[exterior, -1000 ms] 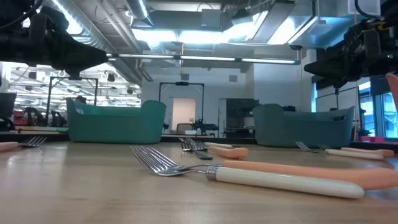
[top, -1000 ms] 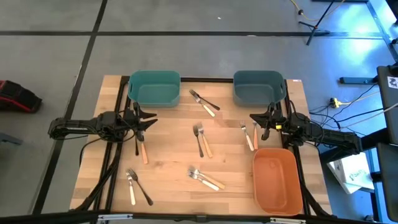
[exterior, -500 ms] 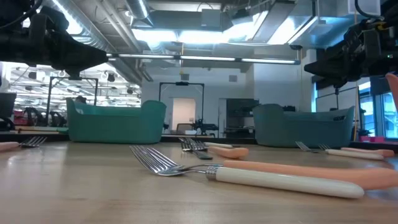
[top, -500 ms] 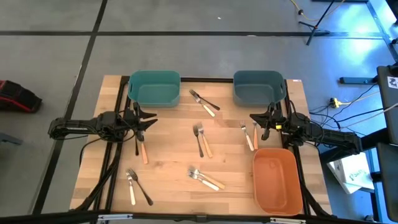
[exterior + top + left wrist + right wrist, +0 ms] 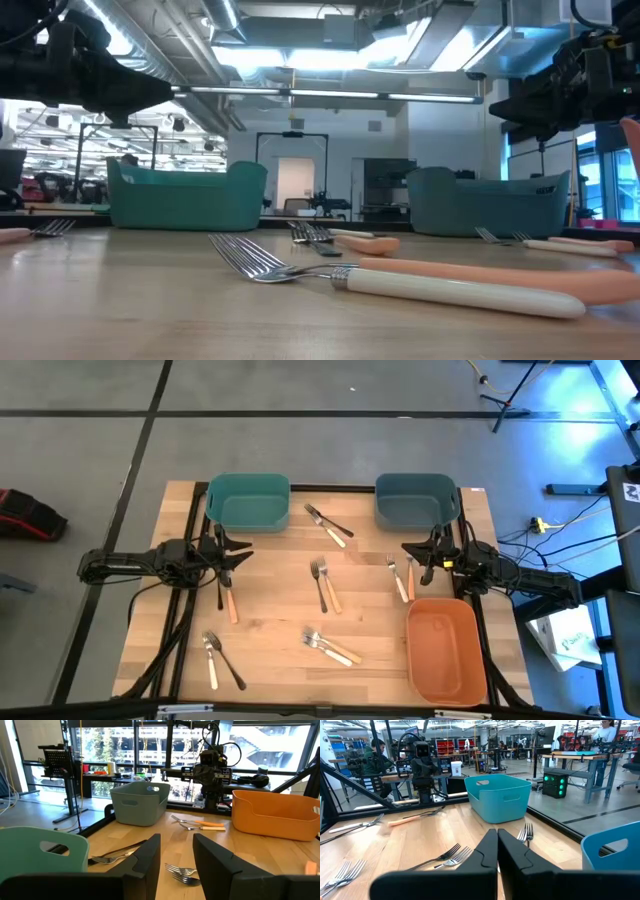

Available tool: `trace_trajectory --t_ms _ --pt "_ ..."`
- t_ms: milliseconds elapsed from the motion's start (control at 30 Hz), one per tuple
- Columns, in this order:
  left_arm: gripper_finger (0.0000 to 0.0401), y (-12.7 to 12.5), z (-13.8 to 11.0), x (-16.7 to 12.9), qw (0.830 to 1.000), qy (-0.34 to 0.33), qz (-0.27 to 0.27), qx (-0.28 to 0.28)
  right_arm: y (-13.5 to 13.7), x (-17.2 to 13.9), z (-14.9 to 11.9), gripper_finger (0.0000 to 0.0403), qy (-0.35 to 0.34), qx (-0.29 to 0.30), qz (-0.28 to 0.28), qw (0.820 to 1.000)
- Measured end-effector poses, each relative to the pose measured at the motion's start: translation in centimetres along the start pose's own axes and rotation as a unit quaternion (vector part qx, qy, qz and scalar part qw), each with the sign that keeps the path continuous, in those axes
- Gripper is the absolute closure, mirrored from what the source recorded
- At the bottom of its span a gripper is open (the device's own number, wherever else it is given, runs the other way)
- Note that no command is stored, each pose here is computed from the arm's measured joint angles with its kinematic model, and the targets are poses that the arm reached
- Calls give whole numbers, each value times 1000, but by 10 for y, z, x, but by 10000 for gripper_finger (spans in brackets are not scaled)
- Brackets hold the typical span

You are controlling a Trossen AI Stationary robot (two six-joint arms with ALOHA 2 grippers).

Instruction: Sort silverware by color (type)

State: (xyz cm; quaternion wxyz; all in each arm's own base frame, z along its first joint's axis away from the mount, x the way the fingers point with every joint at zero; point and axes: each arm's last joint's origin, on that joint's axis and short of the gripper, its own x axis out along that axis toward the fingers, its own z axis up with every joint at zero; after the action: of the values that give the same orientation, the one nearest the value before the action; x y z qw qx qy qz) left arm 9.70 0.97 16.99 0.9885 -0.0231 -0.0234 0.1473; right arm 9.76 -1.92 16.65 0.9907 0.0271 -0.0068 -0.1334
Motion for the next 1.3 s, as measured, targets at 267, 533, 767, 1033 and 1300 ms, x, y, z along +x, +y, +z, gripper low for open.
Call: trace_trajectory --t_ms 267,533,767,1033,1300 --pt "291 0 0 0 1000 0 0 0 1 0 6 402 -32 29 8 999" --pt "291 1 3 0 1000 -15 23 -8 0 0 14 402 -62 55 0 997" --pt "291 1 13 -1 997 -67 23 -9 0 14 29 402 -8 49 -57 997" --pt "291 0 14 -1 997 -69 10 -19 3 46 45 402 180 58 -92 978" --pt "291 -4 10 2 997 -45 -53 -42 9 70 60 402 317 102 -102 937"
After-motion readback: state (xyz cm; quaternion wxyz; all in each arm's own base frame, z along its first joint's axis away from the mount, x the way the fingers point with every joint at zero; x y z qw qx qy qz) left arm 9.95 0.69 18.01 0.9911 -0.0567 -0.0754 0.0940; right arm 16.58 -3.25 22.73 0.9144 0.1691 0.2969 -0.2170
